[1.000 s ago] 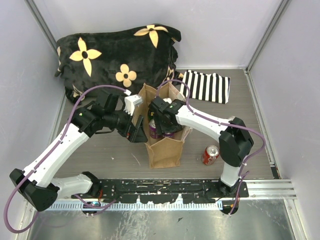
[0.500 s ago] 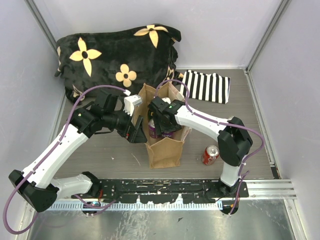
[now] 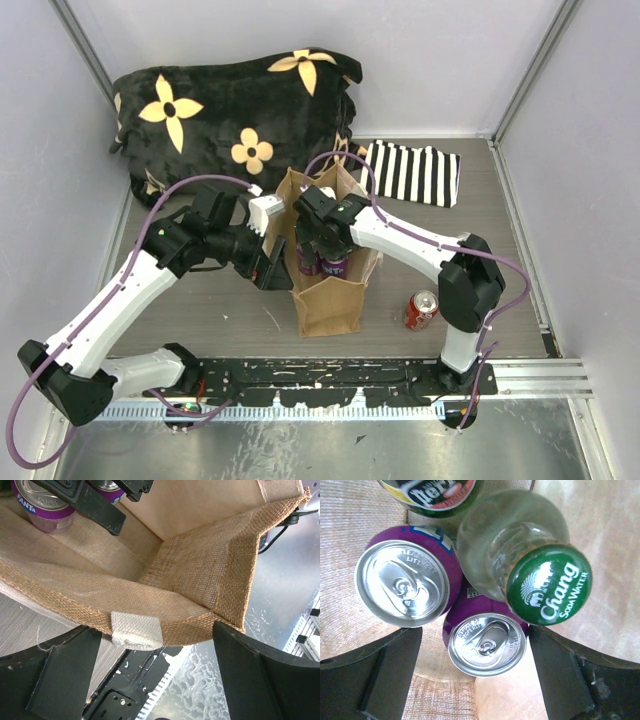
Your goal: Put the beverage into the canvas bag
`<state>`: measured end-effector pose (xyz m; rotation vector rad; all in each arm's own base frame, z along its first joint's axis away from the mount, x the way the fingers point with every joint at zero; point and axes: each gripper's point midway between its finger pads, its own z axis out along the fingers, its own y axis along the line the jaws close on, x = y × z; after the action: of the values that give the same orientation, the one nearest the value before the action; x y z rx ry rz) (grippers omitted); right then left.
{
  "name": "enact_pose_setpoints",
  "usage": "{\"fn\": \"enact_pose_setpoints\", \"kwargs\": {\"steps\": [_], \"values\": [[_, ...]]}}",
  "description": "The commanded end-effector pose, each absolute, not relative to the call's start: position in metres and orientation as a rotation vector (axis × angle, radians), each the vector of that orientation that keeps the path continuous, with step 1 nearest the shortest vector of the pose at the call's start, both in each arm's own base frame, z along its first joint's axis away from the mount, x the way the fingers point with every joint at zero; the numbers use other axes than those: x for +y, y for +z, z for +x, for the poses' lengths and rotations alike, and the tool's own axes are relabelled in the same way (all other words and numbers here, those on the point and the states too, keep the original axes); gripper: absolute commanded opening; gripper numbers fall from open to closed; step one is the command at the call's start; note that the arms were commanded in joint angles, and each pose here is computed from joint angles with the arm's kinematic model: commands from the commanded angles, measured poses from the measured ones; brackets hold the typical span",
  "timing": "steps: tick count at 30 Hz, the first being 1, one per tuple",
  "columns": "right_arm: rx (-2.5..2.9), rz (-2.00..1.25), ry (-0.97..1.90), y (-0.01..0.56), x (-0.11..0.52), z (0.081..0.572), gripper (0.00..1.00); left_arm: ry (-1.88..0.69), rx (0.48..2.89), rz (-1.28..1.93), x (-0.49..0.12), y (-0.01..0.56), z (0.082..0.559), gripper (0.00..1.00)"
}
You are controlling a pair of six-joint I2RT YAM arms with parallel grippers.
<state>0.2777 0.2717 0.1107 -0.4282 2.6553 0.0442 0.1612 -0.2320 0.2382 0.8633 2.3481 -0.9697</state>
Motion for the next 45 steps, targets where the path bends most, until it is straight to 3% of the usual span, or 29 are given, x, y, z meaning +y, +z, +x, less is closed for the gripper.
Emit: {"fn": "enact_pose_setpoints", "kwargs": {"steps": [1,9,17,25,36,45], "values": [[2.511,-0.382,0.131,0.165,0.283,0.296,0.93,-1.024,2.34,0.857,-0.232,0.244,0.149,0.98],[2.42,-0.321,0.156,0.207,0.287,0.31,0.93,-1.048,2.29,0.83,-0.233,0.261,0.148,0.98],[2.229,-0.201,0.214,0.294,0.286,0.331,0.93,-1.065,2.311,0.86,-0.234,0.258,0.141,0.98],[2.035,0.018,0.194,0.379,0.217,0.337,0.92,-1.001,2.343,0.995,-0.233,0.236,0.121,0.98],[2.11,0.198,0.075,0.35,0.13,0.307,0.9,-0.862,2.325,1.085,-0.223,0.223,0.119,0.98],[2.277,0.086,0.159,0.31,0.152,0.293,0.89,-0.673,2.249,0.912,-0.187,0.277,0.144,0.98]]}}
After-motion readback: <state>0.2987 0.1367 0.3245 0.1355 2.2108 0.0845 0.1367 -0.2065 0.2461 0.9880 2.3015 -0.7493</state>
